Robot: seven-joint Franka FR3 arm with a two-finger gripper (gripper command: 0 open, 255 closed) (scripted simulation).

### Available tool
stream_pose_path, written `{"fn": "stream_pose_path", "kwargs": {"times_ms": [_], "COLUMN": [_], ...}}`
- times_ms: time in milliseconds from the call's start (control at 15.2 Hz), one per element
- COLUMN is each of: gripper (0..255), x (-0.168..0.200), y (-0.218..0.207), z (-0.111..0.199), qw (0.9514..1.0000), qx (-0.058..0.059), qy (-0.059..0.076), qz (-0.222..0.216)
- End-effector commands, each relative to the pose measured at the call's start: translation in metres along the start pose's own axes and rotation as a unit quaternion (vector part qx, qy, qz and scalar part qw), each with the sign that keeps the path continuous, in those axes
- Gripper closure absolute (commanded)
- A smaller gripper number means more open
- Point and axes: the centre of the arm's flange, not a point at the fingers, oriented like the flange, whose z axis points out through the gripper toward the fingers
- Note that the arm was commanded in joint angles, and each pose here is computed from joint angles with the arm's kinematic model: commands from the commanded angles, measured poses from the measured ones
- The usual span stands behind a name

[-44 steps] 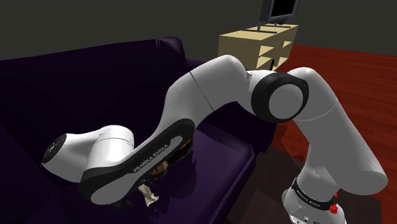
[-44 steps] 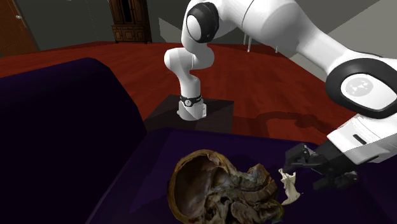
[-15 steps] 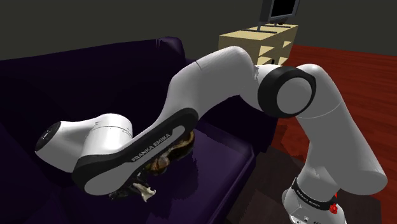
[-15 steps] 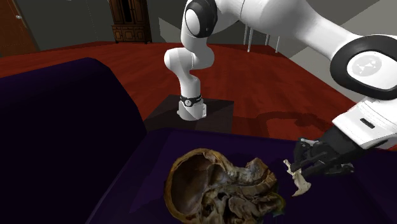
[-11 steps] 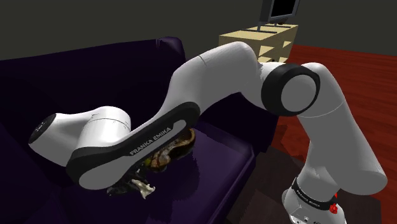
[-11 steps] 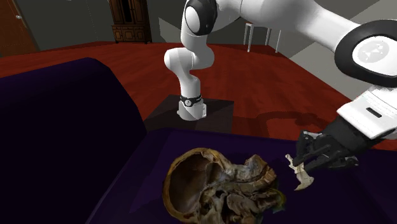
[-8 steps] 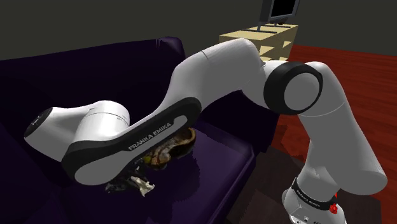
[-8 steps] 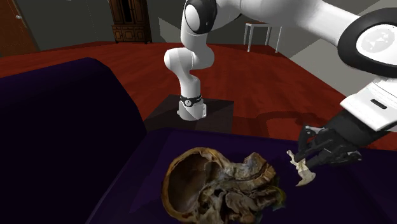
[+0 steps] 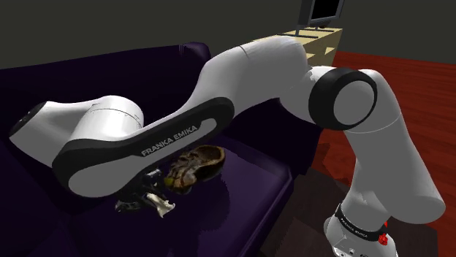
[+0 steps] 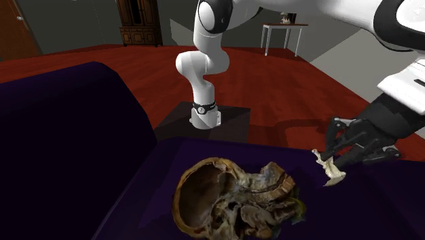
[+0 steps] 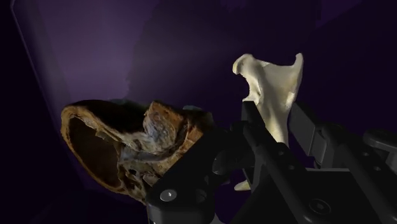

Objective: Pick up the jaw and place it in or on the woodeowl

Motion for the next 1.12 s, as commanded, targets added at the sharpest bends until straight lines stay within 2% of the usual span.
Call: {"fn": "stream_pose_path", "kwargs": {"times_ms": [0, 330, 396, 462, 726, 1056], "gripper": [255, 255, 255, 0, 0, 0], "x": [0.000, -0.001, -0.001, -0.001, 0.006, 0.019], "y": [0.004, 0.014, 0.012, 0.012, -0.011, -0.040], "z": [-0.010, -0.035, -0.031, -0.031, 0.013, 0.068], "qw": [1.0000, 1.0000, 1.0000, 1.0000, 0.9991, 0.9953], "qx": [0.000, 0.000, 0.000, 0.000, 0.000, 0.000], "qy": [0.000, 0.000, 0.000, 0.000, 0.037, 0.082], "qz": [0.000, 0.000, 0.000, 0.000, -0.023, -0.051]}}
